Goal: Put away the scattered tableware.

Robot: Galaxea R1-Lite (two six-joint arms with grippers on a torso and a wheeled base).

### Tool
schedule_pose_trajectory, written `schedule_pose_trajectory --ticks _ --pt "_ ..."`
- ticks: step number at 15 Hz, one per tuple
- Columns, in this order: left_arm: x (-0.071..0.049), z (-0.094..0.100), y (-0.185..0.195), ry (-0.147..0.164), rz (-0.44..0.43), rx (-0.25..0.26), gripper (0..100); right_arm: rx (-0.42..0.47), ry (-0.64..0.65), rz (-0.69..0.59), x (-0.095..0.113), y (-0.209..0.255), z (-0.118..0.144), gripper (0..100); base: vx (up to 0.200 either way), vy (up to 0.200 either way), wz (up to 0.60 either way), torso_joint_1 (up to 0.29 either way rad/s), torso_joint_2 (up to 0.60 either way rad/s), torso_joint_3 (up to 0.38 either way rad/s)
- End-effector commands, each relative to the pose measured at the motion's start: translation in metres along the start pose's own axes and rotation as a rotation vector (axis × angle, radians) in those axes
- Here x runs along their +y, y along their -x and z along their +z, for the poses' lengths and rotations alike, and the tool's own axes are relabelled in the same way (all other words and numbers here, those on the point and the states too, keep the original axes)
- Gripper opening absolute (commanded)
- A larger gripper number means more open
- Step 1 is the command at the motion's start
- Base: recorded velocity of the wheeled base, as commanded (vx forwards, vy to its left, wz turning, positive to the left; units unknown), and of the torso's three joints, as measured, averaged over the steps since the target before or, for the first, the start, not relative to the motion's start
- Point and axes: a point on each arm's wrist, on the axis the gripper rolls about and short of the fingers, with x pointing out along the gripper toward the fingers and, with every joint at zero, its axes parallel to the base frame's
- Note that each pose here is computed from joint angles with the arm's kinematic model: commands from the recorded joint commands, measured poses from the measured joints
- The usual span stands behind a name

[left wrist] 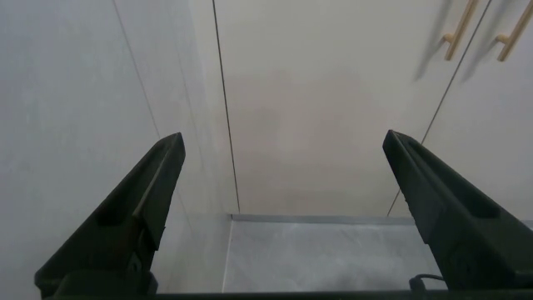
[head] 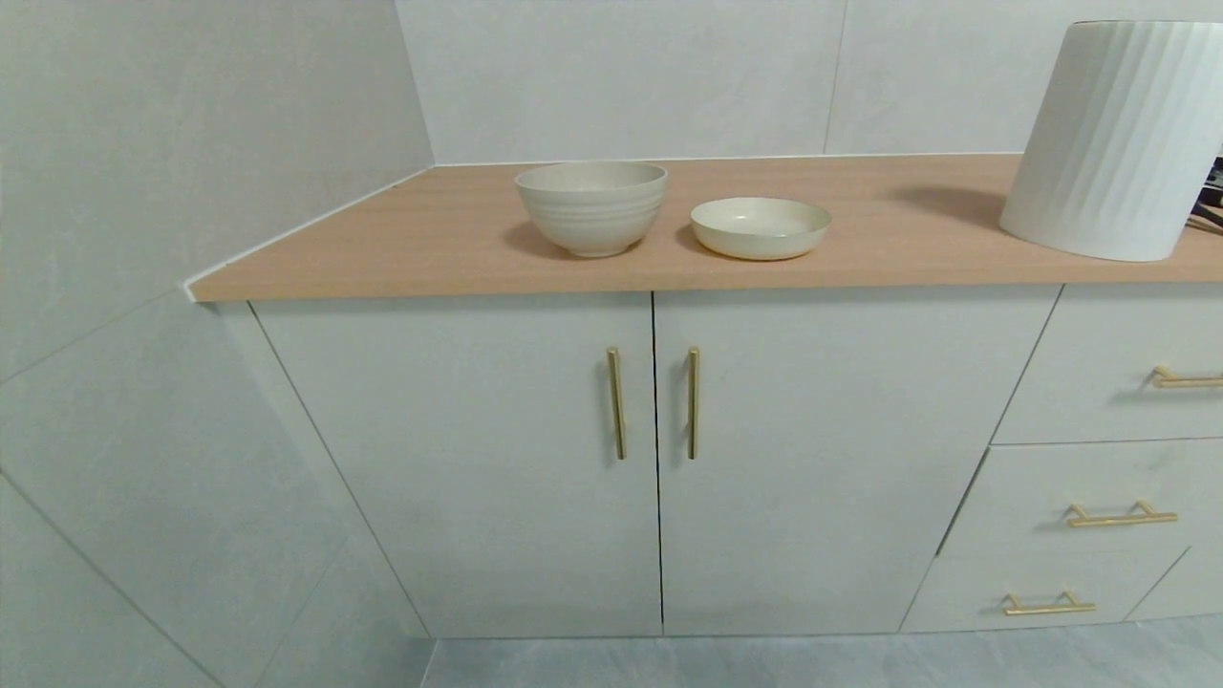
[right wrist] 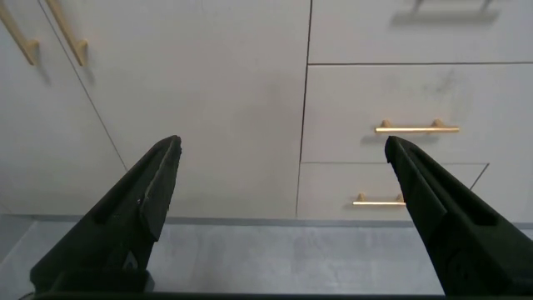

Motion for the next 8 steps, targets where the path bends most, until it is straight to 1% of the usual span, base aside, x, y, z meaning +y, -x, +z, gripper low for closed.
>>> schedule_pose_trajectory --ticks 1,2,3,4,5,7,8 --pt "0.0 0.0 0.0 0.0 0.0 0.0 100 -0.026 0.0 0.008 0.0 0.001 0.006 100 0.0 0.0 0.0 0.0 0.0 0.0" --pt "0.0 0.0 0.0 0.0 0.0 0.001 100 -0.099 -0.002 0.048 0.001 0.007 0.027 100 0.0 0.0 0.0 0.0 0.0 0.0" --pt "0.0 0.0 0.0 0.0 0.0 0.0 100 -0.091 -0.007 0.086 0.001 0.007 0.035 100 0.0 0.0 0.0 0.0 0.0 0.0" --pt "0.0 0.0 0.0 0.0 0.0 0.0 100 -0.061 -0.008 0.111 0.002 0.003 0.04 100 0.0 0.0 0.0 0.0 0.0 0.0" --pt "0.0 0.0 0.0 0.0 0.0 0.001 100 0.018 -0.013 0.149 0.003 -0.007 0.046 100 0.0 0.0 0.0 0.0 0.0 0.0" --pt "0.0 0.0 0.0 0.0 0.0 0.0 100 0.108 -0.019 0.206 0.004 -0.02 0.058 100 0.0 0.0 0.0 0.0 0.0 0.0" --pt "0.0 0.0 0.0 0.0 0.0 0.0 100 0.139 -0.016 0.236 0.004 -0.029 0.068 100 0.0 0.0 0.0 0.0 0.0 0.0"
